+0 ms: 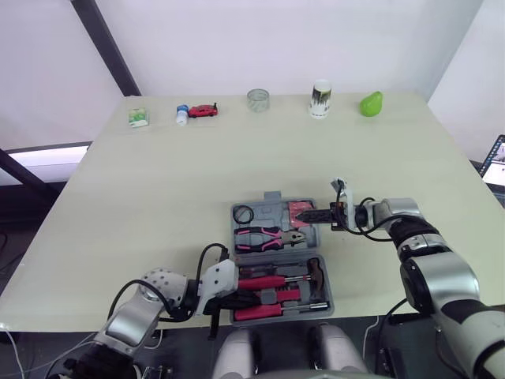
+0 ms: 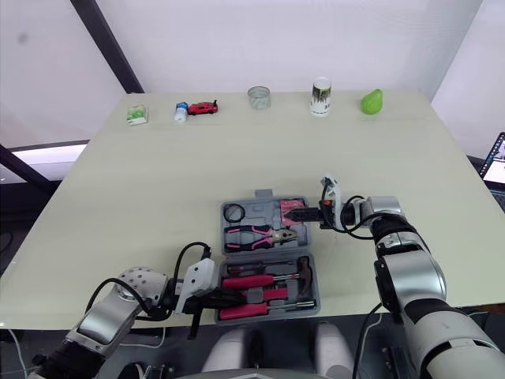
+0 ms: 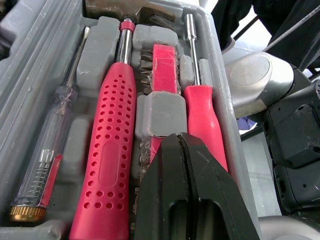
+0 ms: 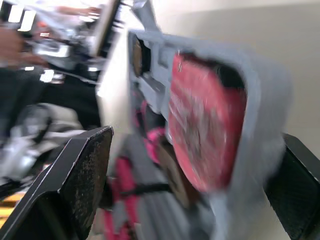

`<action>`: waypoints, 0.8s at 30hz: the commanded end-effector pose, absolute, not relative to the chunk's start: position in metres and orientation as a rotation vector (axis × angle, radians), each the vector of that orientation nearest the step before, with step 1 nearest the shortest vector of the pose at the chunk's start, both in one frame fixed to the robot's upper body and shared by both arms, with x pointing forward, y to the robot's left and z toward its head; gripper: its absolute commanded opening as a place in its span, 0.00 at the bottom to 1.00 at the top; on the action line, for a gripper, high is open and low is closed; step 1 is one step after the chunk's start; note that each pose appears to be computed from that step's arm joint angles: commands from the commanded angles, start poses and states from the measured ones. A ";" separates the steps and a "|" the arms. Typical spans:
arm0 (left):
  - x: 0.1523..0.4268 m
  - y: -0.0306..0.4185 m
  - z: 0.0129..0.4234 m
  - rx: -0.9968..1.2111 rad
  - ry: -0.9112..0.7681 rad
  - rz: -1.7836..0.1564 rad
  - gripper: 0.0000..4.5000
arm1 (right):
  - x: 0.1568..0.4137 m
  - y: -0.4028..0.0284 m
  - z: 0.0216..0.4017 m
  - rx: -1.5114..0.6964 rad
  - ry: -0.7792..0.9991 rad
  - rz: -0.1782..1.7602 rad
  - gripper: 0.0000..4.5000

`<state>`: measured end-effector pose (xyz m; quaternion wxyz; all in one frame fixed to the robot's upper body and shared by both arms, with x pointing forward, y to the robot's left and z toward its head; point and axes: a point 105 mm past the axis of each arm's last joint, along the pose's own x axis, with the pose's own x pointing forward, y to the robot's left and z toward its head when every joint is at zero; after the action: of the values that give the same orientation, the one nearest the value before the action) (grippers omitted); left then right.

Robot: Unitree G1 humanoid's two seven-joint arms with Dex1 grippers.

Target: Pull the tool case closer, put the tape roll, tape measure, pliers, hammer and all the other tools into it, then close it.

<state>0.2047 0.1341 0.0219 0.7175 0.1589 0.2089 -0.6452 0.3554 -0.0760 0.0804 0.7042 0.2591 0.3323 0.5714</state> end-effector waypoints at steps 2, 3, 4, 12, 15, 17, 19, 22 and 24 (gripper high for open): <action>0.199 0.139 0.007 0.323 0.552 -1.398 0.00 | 0.355 -0.079 0.108 0.626 0.619 1.376 0.98; 0.200 0.139 0.008 0.310 0.543 -1.388 0.00 | 0.353 -0.080 0.112 0.623 0.607 1.399 0.98; 0.201 0.138 0.010 0.299 0.535 -1.384 0.00 | 0.351 -0.081 0.114 0.619 0.599 1.417 0.98; 0.204 0.143 0.030 0.198 0.487 -1.341 0.00 | 0.320 -0.085 0.131 0.577 0.542 1.569 0.98; 0.207 0.163 0.043 0.172 0.507 -1.275 0.00 | 0.295 -0.088 0.139 0.537 0.526 1.643 0.98; 0.200 0.176 0.050 0.166 0.529 -1.271 0.00 | 0.283 -0.089 0.143 0.526 0.521 1.669 0.98; 0.190 0.189 0.060 0.156 0.555 -1.291 0.00 | 0.270 -0.092 0.146 0.521 0.523 1.696 0.98; 0.181 0.215 0.080 0.125 0.562 -1.247 0.00 | 0.247 -0.098 0.142 0.465 0.554 1.698 0.98; 0.177 0.229 0.088 0.104 0.563 -1.209 0.00 | 0.237 -0.102 0.139 0.427 0.569 1.681 0.98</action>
<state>0.1763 0.2241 0.0720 0.7787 0.0487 0.2816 -0.5586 0.2443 -0.1035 0.1280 0.6144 0.2019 0.2636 0.7157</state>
